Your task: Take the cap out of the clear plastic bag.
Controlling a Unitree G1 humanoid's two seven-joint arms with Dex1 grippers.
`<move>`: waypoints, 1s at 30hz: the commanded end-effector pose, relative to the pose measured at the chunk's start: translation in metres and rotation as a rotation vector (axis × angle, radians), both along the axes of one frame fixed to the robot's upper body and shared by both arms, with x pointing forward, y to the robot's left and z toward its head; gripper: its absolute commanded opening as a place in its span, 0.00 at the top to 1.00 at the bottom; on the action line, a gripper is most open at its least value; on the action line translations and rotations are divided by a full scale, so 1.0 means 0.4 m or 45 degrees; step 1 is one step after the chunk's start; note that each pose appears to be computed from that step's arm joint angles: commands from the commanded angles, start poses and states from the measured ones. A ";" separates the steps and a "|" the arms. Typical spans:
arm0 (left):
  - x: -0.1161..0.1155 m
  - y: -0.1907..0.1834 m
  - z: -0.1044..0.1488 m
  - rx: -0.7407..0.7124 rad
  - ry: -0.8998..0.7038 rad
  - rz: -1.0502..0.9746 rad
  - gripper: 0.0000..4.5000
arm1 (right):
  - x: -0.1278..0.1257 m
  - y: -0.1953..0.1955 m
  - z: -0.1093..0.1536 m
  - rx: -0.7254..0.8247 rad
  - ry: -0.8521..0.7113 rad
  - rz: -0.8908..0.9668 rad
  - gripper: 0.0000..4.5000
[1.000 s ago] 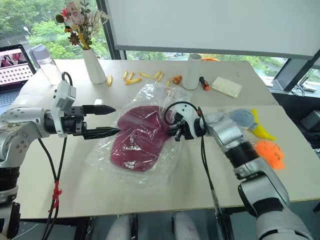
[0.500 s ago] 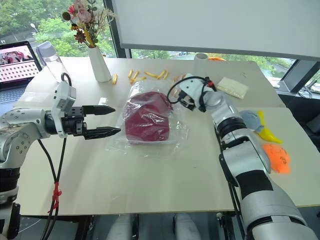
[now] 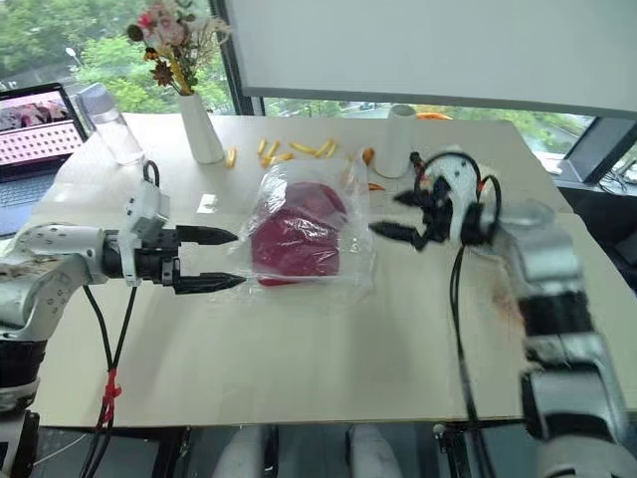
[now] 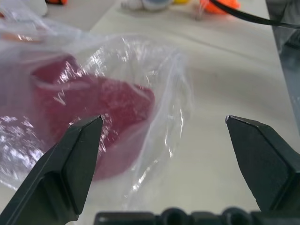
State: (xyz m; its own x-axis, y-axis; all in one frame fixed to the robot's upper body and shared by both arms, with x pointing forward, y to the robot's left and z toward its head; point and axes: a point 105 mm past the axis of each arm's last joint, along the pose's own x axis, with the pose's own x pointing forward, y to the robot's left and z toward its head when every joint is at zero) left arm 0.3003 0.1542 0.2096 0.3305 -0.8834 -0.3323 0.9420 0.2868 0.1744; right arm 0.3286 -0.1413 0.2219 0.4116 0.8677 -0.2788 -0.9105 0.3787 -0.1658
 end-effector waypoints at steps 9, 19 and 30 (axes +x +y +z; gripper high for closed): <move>0.026 -0.011 -0.070 0.327 -0.151 -0.109 0.00 | -0.160 0.068 0.010 -0.163 0.044 0.275 0.00; 0.083 -0.120 -0.108 0.279 -0.430 -0.152 0.06 | -0.173 0.072 0.015 -0.155 0.046 0.246 0.00; 0.127 -0.206 0.003 0.048 -0.775 -0.168 0.80 | -0.188 0.096 -0.032 -0.062 0.205 0.191 0.00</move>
